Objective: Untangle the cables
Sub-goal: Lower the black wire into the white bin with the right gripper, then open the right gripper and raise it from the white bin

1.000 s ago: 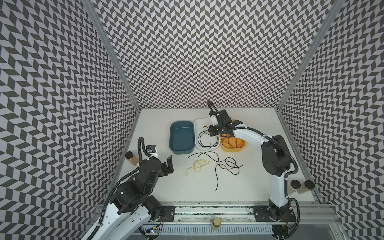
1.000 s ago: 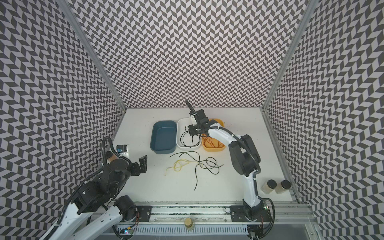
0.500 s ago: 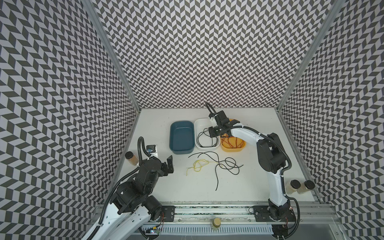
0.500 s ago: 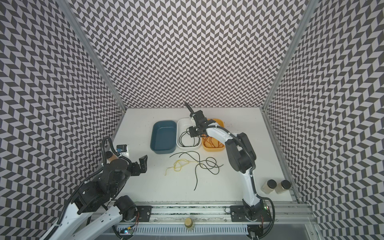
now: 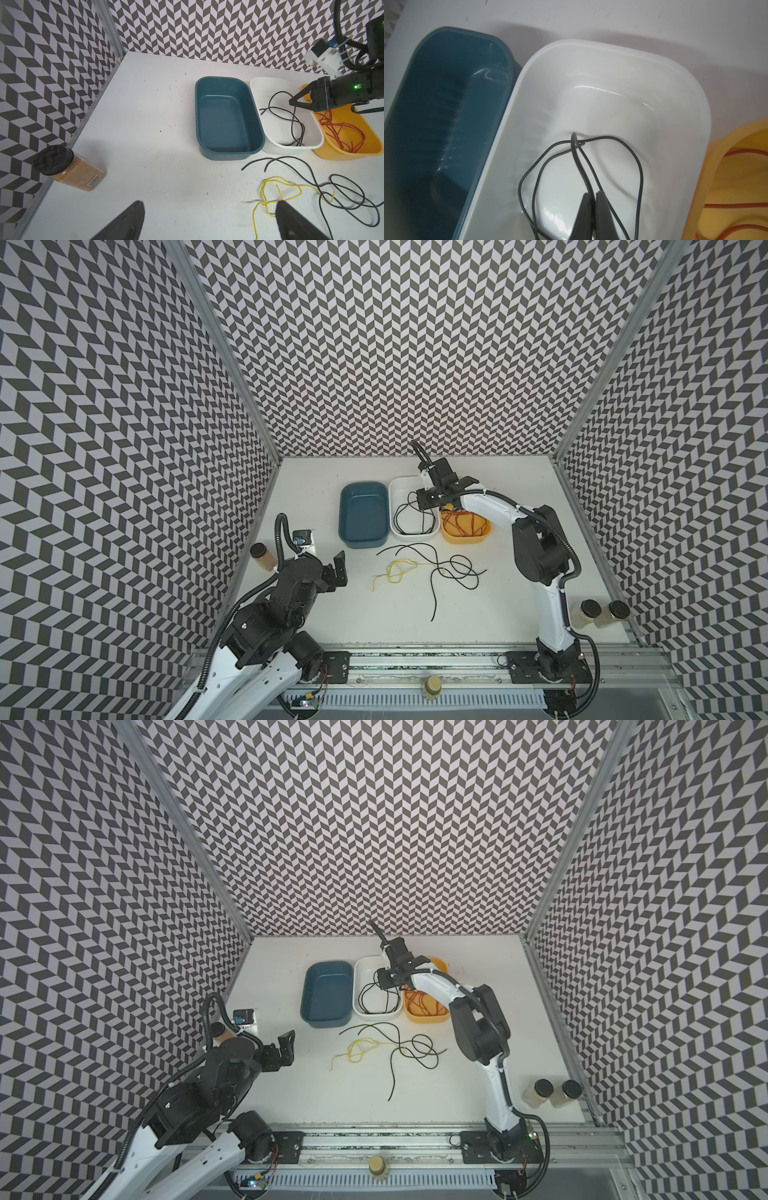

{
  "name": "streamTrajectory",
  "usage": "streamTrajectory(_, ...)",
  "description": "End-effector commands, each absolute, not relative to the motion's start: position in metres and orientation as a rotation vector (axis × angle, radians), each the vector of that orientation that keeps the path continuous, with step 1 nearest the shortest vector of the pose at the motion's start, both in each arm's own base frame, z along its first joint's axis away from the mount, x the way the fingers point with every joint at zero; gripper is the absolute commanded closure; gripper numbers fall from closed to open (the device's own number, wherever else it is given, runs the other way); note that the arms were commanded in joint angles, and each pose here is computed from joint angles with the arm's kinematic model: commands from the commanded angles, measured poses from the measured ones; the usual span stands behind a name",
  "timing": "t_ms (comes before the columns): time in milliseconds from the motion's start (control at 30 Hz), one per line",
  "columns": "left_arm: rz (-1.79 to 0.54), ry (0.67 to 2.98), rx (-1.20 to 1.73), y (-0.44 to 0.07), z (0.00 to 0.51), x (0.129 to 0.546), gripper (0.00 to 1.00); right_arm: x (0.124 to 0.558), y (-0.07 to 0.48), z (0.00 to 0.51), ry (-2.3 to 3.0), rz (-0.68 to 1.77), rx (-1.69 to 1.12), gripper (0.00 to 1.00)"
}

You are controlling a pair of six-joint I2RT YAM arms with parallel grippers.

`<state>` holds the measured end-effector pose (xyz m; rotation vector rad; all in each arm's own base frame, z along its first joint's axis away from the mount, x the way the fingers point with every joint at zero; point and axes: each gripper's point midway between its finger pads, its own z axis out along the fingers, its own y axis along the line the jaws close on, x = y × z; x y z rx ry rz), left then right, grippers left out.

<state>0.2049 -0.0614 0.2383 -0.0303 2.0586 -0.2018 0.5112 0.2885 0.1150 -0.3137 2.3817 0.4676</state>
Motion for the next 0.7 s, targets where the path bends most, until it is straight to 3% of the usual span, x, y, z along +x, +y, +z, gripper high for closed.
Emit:
streamTrajectory(0,-0.193,2.053,-0.038,-0.060,0.238,0.207,0.00,0.527,0.287,0.125,2.327,0.443,-0.256,0.98)
streamTrajectory(300,-0.172,2.083,-0.030,-0.062,0.231,0.211,0.00,0.530,0.290,0.112,2.369,0.439,-0.255,0.91)
streamTrajectory(467,-0.170,2.084,-0.032,-0.062,0.231,0.211,0.00,0.527,0.292,0.135,2.325,0.463,-0.253,0.84)
streamTrajectory(667,-0.166,2.089,-0.033,-0.062,0.230,0.211,0.00,0.522,0.294,0.174,2.263,0.492,-0.254,0.65)
